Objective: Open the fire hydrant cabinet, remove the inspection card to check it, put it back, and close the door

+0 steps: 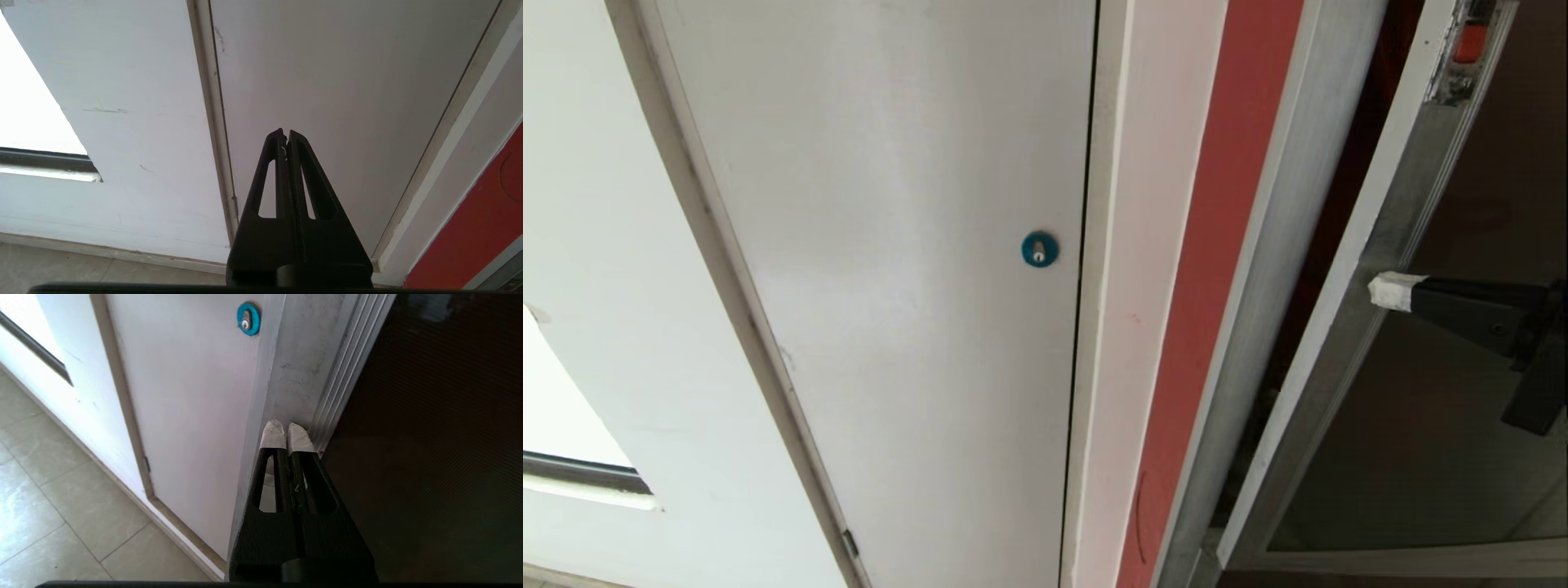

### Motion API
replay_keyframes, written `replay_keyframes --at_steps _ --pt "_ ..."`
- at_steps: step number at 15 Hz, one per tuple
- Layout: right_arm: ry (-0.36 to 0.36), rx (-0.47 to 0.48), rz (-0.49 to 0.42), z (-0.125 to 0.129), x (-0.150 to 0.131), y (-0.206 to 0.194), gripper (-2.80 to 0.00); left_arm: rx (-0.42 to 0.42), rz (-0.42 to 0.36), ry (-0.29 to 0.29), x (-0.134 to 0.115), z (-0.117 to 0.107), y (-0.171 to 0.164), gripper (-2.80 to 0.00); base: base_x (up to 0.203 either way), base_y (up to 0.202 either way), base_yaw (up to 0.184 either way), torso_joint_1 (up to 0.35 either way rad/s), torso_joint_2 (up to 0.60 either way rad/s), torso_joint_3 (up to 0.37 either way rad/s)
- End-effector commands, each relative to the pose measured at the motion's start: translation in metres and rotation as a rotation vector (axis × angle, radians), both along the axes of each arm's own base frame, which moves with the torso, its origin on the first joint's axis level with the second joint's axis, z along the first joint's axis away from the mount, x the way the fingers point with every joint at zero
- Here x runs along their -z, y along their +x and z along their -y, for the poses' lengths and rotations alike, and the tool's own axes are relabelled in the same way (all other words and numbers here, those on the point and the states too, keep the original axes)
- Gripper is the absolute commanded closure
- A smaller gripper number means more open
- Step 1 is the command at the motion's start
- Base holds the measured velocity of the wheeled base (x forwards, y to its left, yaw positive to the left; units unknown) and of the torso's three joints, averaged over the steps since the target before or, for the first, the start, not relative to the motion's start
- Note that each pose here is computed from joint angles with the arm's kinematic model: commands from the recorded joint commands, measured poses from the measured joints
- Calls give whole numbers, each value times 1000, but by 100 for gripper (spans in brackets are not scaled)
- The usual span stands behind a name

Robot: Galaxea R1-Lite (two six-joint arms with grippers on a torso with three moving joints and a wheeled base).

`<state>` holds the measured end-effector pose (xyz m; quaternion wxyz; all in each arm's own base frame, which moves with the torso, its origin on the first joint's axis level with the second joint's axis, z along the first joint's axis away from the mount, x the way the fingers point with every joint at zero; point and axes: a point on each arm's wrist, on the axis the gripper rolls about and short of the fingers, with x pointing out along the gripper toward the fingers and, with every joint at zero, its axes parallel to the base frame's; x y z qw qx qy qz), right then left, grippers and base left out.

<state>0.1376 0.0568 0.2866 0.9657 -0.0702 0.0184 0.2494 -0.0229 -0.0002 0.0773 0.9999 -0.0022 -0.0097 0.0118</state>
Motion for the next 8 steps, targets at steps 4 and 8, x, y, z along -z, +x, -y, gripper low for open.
replay_keyframes --at_steps 4,8 --pt "3 67 24 -7 2 22 0 -1 -7 0 2 0 1 0 0 0 0 0 0 0" --pt "8 109 40 -12 4 37 0 -1 -7 0 2 0 1 0 0 0 0 0 0 0"
